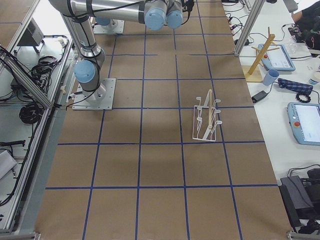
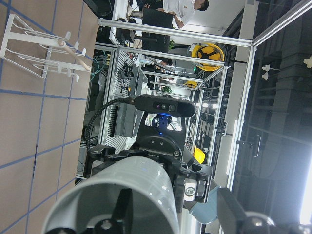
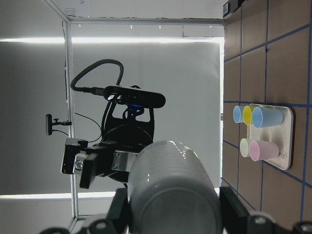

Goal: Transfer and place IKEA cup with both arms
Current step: 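Close the left gripper on the white cup's rim, then open and withdraw the right gripper while the left gripper carries the cup away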

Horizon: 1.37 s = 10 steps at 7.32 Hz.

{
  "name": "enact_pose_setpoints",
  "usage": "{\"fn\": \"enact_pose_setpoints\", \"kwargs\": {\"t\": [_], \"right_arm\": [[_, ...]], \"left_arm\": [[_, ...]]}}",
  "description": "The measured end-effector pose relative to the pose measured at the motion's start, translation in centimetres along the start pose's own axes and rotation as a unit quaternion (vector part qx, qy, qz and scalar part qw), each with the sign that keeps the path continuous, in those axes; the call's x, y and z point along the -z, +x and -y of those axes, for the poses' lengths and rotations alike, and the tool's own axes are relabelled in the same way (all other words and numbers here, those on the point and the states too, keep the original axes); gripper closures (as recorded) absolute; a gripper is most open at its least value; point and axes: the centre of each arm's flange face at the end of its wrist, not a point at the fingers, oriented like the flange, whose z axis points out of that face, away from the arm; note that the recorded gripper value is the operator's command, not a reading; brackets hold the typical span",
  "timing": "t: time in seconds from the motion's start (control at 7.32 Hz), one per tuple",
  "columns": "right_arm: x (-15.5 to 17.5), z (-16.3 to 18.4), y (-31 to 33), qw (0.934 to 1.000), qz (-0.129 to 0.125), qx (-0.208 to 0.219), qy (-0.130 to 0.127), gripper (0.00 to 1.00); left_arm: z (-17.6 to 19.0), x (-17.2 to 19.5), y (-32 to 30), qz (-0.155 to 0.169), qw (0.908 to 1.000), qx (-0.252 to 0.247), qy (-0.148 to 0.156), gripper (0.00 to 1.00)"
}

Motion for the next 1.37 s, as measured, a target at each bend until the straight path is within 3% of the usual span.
{"fn": "enact_pose_setpoints", "kwargs": {"t": [0.14, 0.41, 0.55, 0.68, 0.82, 0.96, 1.09, 1.37], "right_arm": [[0.0, 0.0, -0.01, 1.0, 0.0, 0.0, 0.0, 0.61], [0.0, 0.01, -0.02, 1.0, 0.0, 0.0, 0.0, 0.61], [0.02, 0.02, -0.02, 1.0, 0.0, 0.0, 0.0, 0.59], [0.05, 0.03, -0.02, 1.0, 0.0, 0.0, 0.001, 0.57], [0.06, 0.03, -0.04, 1.0, 0.0, 0.0, 0.001, 0.5], [0.06, 0.01, -0.1, 1.0, 0.0, 0.0, 0.001, 0.34], [0.06, -0.01, -0.11, 1.0, 0.0, 0.0, 0.001, 0.0], [0.04, 0.01, -0.05, 1.0, -0.001, -0.005, 0.0, 0.0]], "left_arm": [[-0.07, 0.03, 0.11, 0.001, 1.0, 0.003, 0.001, 0.37], [-0.05, 0.04, 0.05, 0.001, 1.0, 0.006, 0.001, 0.57], [-0.02, 0.03, 0.03, 0.001, 1.0, 0.006, 0.001, 0.79], [-0.03, 0.04, 0.07, 0.001, 1.0, 0.004, 0.002, 0.96], [-0.05, 0.04, 0.09, 0.002, 1.0, 0.001, 0.002, 1.0], [-0.08, 0.04, 0.08, 0.002, 1.0, 0.0, 0.002, 1.0], [-0.11, 0.04, 0.12, 0.002, 1.0, -0.001, 0.002, 1.0], [-0.23, 0.07, 0.27, 0.001, 1.0, -0.002, 0.002, 1.0]]}}
